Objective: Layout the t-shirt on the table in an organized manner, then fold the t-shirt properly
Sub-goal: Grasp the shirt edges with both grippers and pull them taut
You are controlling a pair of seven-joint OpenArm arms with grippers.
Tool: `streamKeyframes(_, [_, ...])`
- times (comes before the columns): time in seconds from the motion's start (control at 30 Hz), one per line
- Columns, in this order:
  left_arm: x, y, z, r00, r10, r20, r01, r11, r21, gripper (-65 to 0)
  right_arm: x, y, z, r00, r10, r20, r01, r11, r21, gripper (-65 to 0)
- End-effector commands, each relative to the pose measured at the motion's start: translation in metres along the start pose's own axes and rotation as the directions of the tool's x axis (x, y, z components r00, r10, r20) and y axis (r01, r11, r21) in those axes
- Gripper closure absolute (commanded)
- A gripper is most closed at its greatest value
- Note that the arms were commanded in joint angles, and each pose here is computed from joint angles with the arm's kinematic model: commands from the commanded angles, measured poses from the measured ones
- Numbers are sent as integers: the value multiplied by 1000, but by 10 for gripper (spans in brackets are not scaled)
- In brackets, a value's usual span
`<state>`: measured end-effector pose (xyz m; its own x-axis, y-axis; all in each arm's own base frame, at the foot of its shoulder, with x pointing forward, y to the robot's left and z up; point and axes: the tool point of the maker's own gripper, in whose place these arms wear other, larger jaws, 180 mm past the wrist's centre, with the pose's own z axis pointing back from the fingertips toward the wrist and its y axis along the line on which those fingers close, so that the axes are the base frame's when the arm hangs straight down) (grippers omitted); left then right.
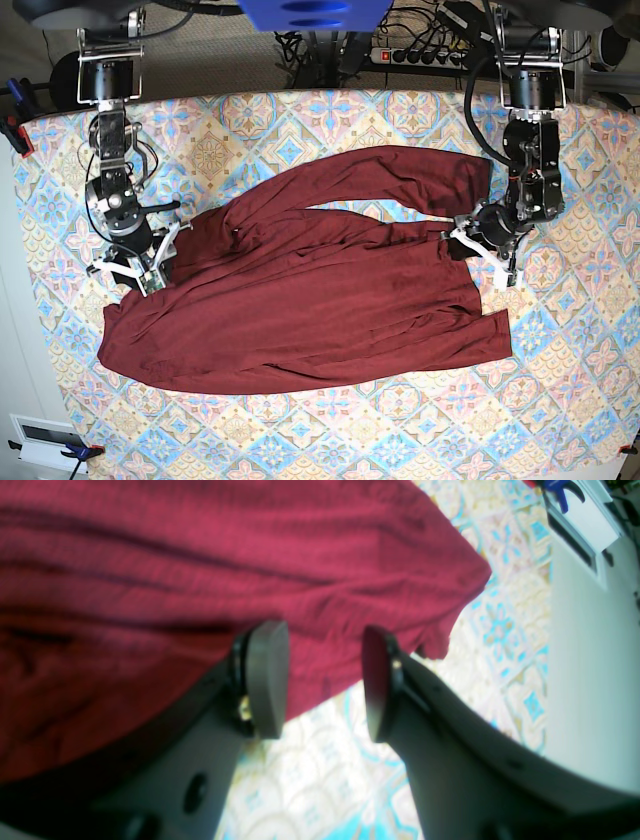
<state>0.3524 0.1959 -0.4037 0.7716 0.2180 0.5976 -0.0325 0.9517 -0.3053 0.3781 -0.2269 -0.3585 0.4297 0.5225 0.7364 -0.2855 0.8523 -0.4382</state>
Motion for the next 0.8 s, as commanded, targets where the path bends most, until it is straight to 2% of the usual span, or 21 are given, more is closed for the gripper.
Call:
streamKeyframes(0.0, [19,-8,1,999,-9,47,10,1000,-12,-279,15,-12,3,999,9,47,-8,1000,-28,-232])
streamKeyframes(0.1, [22,-22,-6,999,3,53,-1,999,-38,-323,7,-5,8,999,10,34,-10,1000,-17,-232])
streamKeyframes(0.27, [29,-35,-37,996,89,2,-89,994,-69,-317,14,5,15,998,7,62,-6,1000,-6,-232])
streamKeyframes(0.33, [42,-38,-44,994,111,24,-109,991,-75,-262,18,8,19,997,9,74,-8,1000,-5,-232])
streamKeyframes(0.43, [81,-41,-41,983,111,144,-100,991,-87,-110,29,8,23,994,17,104,-16,1000,-9,-232])
streamKeyframes(0.5, [111,-45,-35,971,106,216,-87,992,-94,0,19,14,27,996,15,83,-15,1000,4,-232])
streamKeyframes(0.63, [161,-51,-25,951,110,290,-81,991,-108,-9,21,17,33,995,20,94,-21,1000,6,-232])
streamKeyframes(0.77, [206,-45,-13,915,81,396,-55,996,-75,-3,17,24,41,995,25,94,-27,999,18,-232])
